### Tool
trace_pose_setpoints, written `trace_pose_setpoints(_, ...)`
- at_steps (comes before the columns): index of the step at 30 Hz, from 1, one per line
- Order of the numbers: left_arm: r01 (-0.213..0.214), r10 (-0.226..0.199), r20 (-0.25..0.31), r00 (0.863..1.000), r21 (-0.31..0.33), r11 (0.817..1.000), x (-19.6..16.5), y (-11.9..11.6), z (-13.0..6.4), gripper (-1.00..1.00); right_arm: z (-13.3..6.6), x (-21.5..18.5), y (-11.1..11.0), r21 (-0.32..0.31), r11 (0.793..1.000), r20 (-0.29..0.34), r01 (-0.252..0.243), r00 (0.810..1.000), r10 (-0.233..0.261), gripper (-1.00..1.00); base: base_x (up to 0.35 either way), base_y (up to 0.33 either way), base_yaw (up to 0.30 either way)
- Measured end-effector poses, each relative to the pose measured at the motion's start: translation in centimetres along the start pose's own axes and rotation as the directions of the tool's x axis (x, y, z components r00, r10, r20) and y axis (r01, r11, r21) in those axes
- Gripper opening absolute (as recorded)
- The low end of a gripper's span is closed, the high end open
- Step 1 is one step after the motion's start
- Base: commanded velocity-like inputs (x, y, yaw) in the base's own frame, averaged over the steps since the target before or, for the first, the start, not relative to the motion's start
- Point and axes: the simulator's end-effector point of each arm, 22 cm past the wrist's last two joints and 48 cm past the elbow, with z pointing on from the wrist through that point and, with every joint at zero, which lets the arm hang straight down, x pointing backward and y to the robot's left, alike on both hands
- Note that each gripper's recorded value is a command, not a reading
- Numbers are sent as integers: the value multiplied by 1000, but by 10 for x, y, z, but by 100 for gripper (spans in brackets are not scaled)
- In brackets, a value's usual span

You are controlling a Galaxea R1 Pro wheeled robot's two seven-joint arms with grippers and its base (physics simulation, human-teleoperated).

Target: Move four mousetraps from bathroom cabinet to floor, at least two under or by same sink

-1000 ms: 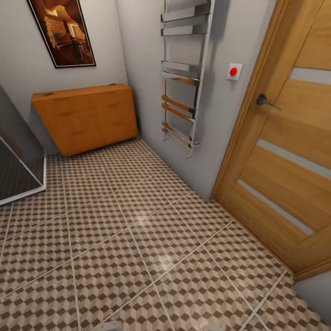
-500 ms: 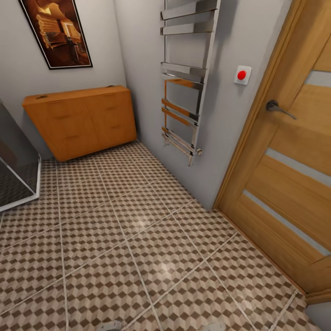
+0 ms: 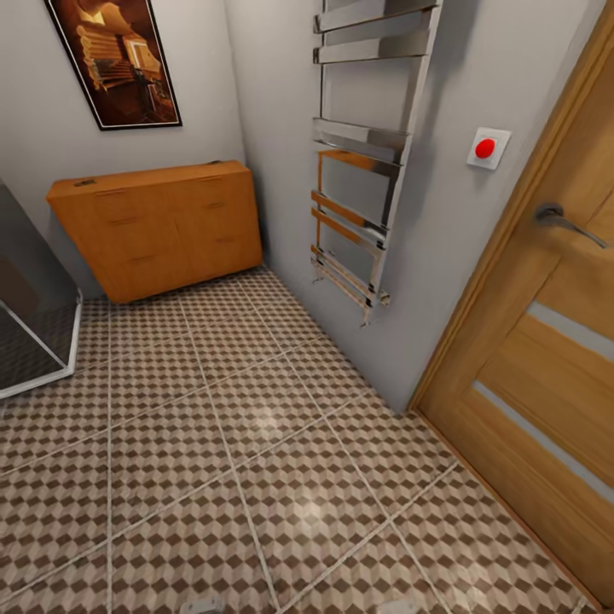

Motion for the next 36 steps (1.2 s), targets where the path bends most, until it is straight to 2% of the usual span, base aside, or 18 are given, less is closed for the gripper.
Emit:
trace_pose_setpoints(11, 0, 0, -1, 1000, 1, 1000, 0, 0, 0, 100, 0, 0, 0, 0, 1000, 0, 0, 1000, 0, 100, 240, -73, 283)
trace_pose_setpoints(36, 2, -3, 15, 1000, 7, 1000, -6, -3, -3, 100, 0, -7, -3, 5, 1000, 15, 1, 1000, -1, 100, 11, -2, 242)
